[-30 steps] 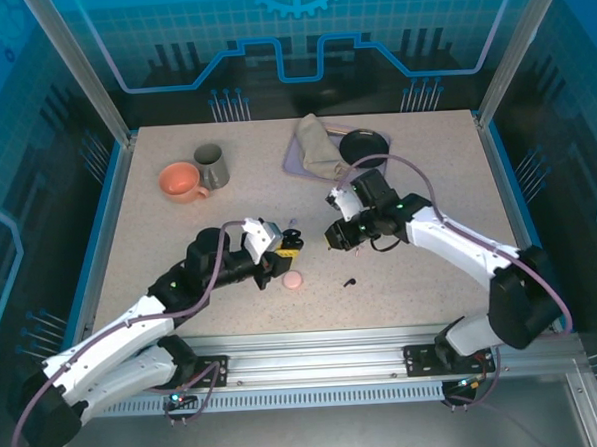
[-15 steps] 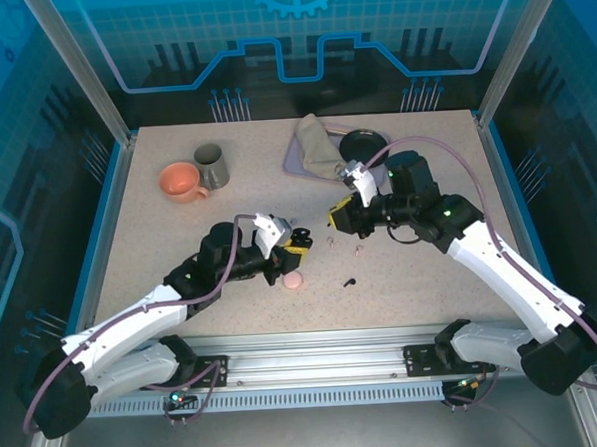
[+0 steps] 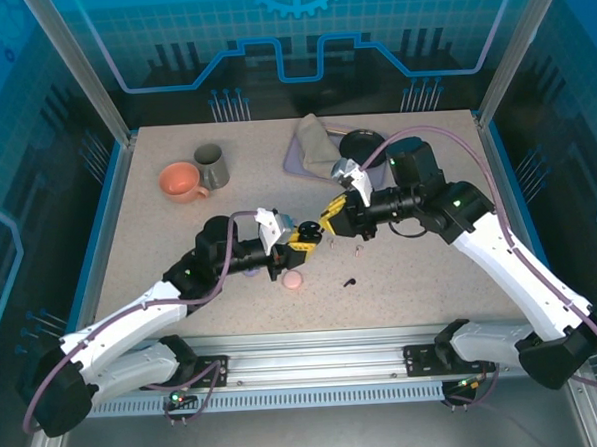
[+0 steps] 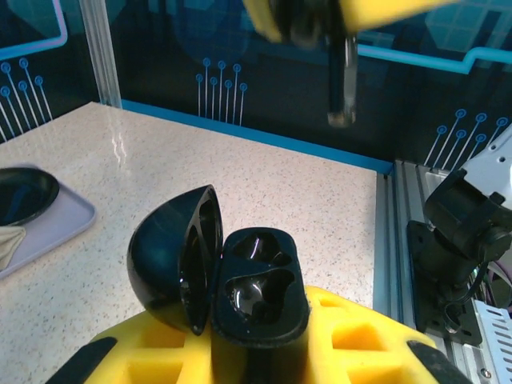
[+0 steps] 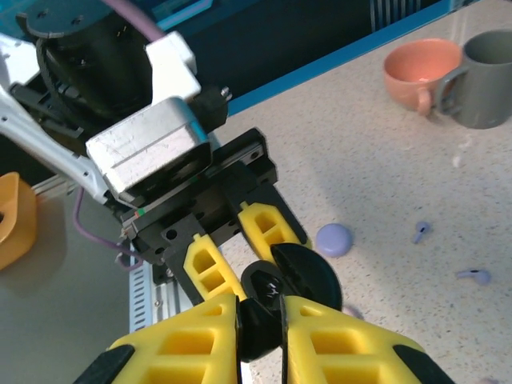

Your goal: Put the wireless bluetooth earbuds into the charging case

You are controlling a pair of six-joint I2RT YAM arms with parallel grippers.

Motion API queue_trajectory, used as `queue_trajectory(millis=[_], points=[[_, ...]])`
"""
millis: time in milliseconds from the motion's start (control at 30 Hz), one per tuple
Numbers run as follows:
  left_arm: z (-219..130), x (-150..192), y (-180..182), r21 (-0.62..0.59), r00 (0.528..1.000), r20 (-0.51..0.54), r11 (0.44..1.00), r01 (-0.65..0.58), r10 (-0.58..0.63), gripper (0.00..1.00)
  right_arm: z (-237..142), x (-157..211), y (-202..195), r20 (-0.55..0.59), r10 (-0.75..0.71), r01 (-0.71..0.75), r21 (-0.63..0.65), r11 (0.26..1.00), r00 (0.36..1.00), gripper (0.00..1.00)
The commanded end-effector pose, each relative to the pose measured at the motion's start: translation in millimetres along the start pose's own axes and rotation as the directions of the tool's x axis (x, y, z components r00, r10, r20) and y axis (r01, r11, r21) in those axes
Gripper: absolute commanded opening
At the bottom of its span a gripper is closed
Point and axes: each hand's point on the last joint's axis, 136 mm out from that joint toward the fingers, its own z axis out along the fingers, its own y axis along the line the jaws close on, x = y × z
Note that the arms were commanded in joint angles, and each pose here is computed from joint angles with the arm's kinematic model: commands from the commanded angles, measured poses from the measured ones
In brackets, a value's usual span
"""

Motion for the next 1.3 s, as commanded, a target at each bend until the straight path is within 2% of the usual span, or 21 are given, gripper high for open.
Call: queue_trajectory(millis=[0, 567, 800, 1267], points=[[1.4, -25.8, -10.1, 0.056, 0.995, 0.059, 0.995, -0.082, 0.079, 0.0, 3.3, -0.6, 15.7, -0.031, -0.033, 0.031, -0.06, 0.998, 0.999, 0.19], [2.4, -29.3, -12.0, 0.069, 0.993, 0.058, 0.992, -0.109, 0.105, 0.0, 19.2, -1.4, 3.4, -0.091, -0.054, 0.052, -0.023, 0.998, 0.994, 0.18], [2.5, -29.8, -11.3, 0.065, 0.993, 0.058, 0.992, -0.111, 0.107, 0.0, 25.5, 9.2, -0.6, -0.134, -0.041, 0.039, -0.022, 0.999, 0.99, 0.18], [3.4, -27.2, -8.1, 0.049, 0.993, 0.045, 0.993, -0.108, 0.106, 0.0, 24.6, 13.6, 4.9, -0.148, -0.038, 0.031, -0.049, 0.998, 0.988, 0.18]])
